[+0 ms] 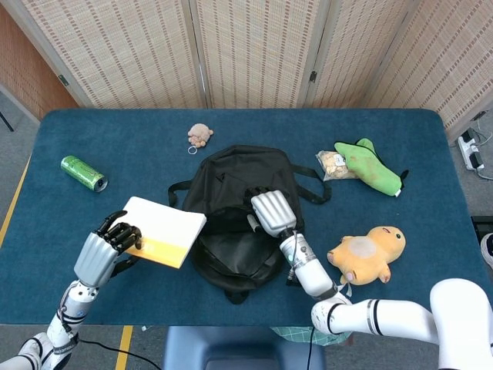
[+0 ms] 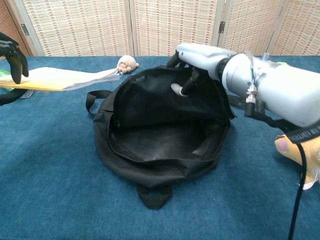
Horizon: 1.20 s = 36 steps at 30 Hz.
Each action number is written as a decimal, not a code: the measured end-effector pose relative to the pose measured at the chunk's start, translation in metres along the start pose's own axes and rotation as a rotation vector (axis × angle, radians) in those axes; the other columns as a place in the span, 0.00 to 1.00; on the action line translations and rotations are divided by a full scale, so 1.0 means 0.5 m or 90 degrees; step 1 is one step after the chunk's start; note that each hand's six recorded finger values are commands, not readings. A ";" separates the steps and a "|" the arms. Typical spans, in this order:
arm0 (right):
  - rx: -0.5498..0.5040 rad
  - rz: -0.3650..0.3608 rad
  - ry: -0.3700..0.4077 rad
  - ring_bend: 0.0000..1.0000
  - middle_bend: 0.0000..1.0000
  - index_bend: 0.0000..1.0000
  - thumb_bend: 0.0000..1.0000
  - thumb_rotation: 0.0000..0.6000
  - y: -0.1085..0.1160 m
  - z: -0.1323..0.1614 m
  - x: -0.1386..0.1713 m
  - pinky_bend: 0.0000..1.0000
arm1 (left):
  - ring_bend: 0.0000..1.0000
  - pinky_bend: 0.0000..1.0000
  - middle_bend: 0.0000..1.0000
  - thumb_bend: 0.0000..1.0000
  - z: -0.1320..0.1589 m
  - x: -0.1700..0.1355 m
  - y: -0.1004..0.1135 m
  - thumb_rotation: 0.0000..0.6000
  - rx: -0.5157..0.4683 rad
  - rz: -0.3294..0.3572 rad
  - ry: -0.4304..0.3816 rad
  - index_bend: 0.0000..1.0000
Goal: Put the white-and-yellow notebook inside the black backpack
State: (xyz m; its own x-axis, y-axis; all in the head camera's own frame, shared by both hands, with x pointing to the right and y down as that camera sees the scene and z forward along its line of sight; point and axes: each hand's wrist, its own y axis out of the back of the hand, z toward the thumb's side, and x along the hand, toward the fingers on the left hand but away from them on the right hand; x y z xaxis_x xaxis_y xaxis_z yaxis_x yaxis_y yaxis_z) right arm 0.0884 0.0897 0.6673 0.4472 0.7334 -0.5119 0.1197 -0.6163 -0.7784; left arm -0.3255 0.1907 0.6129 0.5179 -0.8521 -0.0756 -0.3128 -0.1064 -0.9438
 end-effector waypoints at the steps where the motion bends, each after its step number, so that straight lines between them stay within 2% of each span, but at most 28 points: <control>1: -0.005 -0.009 -0.002 0.27 0.31 0.68 0.56 1.00 0.010 0.005 -0.007 0.29 | 0.51 0.29 0.57 0.52 0.006 0.001 0.001 1.00 -0.005 0.001 -0.009 0.68; 9: -0.032 -0.047 -0.004 0.28 0.32 0.69 0.56 1.00 0.056 0.049 -0.038 0.29 | 0.51 0.30 0.57 0.52 0.059 0.021 -0.012 1.00 -0.030 -0.012 -0.090 0.68; 19: -0.054 -0.070 0.007 0.29 0.33 0.70 0.56 1.00 0.091 0.092 -0.059 0.29 | 0.51 0.30 0.57 0.51 0.107 0.056 -0.042 1.00 -0.034 -0.025 -0.143 0.68; 27: -0.058 -0.075 0.018 0.29 0.34 0.70 0.56 1.00 0.095 0.127 -0.072 0.29 | 0.51 0.30 0.57 0.50 0.180 0.075 -0.062 1.00 -0.060 -0.024 -0.200 0.68; 36: -0.070 -0.074 0.029 0.29 0.34 0.70 0.56 1.00 0.092 0.147 -0.072 0.29 | 0.51 0.30 0.57 0.49 0.226 0.089 -0.085 1.00 -0.095 -0.032 -0.227 0.68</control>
State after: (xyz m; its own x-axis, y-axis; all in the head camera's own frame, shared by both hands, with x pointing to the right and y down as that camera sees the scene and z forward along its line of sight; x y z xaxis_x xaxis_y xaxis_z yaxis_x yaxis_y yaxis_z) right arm 0.0127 0.0558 0.6233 0.4641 0.7894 -0.4018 0.2676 -0.5574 -0.7860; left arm -0.1993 0.2151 0.6132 0.7713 -0.6154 -0.1622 -0.3791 -0.2395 -0.8938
